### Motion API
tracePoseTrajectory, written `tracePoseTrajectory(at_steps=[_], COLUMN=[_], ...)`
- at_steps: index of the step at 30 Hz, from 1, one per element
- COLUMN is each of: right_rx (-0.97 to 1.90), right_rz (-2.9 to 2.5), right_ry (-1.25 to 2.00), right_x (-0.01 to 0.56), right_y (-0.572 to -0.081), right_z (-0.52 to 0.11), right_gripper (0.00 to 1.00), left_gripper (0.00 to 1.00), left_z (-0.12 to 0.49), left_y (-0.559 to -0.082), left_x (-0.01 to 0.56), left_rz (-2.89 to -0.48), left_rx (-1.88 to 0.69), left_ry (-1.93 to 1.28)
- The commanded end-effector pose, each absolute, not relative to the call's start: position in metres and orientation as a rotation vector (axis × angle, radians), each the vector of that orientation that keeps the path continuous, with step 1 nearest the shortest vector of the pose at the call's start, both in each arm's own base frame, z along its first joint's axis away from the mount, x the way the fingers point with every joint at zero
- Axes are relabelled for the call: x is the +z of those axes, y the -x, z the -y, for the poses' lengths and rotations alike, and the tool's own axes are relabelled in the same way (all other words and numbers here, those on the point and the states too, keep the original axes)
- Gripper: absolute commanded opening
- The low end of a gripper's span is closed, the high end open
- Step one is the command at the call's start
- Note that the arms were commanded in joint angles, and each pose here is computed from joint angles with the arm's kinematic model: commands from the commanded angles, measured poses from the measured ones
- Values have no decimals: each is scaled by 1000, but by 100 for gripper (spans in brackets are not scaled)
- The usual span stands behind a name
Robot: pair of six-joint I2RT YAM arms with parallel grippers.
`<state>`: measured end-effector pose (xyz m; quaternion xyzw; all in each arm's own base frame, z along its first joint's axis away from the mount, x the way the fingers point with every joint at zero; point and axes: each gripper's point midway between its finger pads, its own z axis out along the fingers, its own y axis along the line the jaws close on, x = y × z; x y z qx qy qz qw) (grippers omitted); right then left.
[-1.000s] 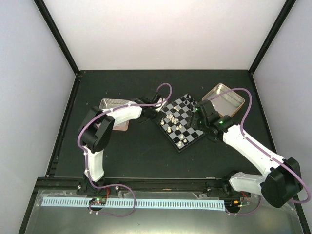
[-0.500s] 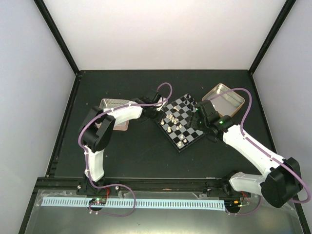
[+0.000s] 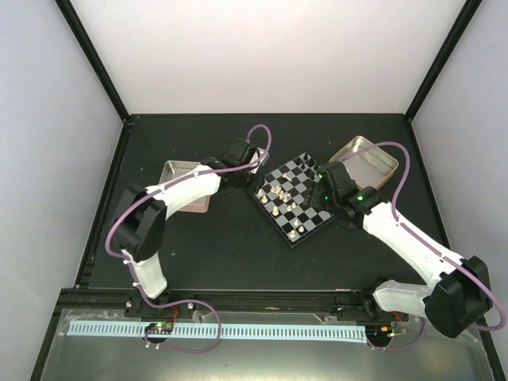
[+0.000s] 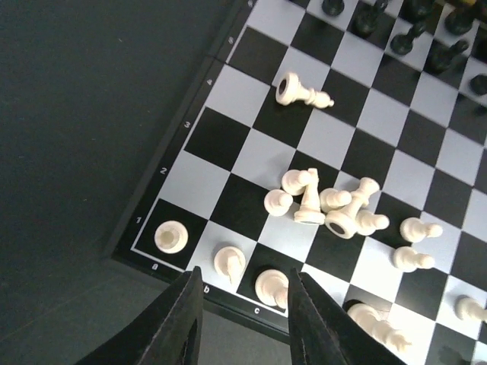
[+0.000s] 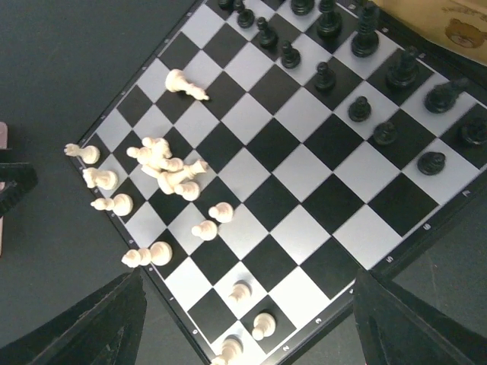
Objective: Set up the chess pieces on the board
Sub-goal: Pick up the chess piece from the chessboard.
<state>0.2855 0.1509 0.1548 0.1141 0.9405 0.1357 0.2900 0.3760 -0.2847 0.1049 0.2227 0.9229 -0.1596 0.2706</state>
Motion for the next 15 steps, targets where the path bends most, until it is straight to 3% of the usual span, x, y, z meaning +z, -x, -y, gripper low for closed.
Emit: tracePoseTrajectory(at_steps=[1,9,15], right_rx=[412,354,311], right_rz=[-2502,-2661,-2756], right_ry=[-205,-14,99], right_x=[167,139,109], right_y=[-297,-312,-320], right_z=[-167,-192,-204], right_gripper=[75,68,52], left_gripper=[33,44,52], left_z=[271,256,240], left_y=[-370,-348,-327], left_x=[139,197,229], left_rz=[-2448,-2384,-2315], left_rx=[-439,-629,-657], left_ry=[-481,-293,-306])
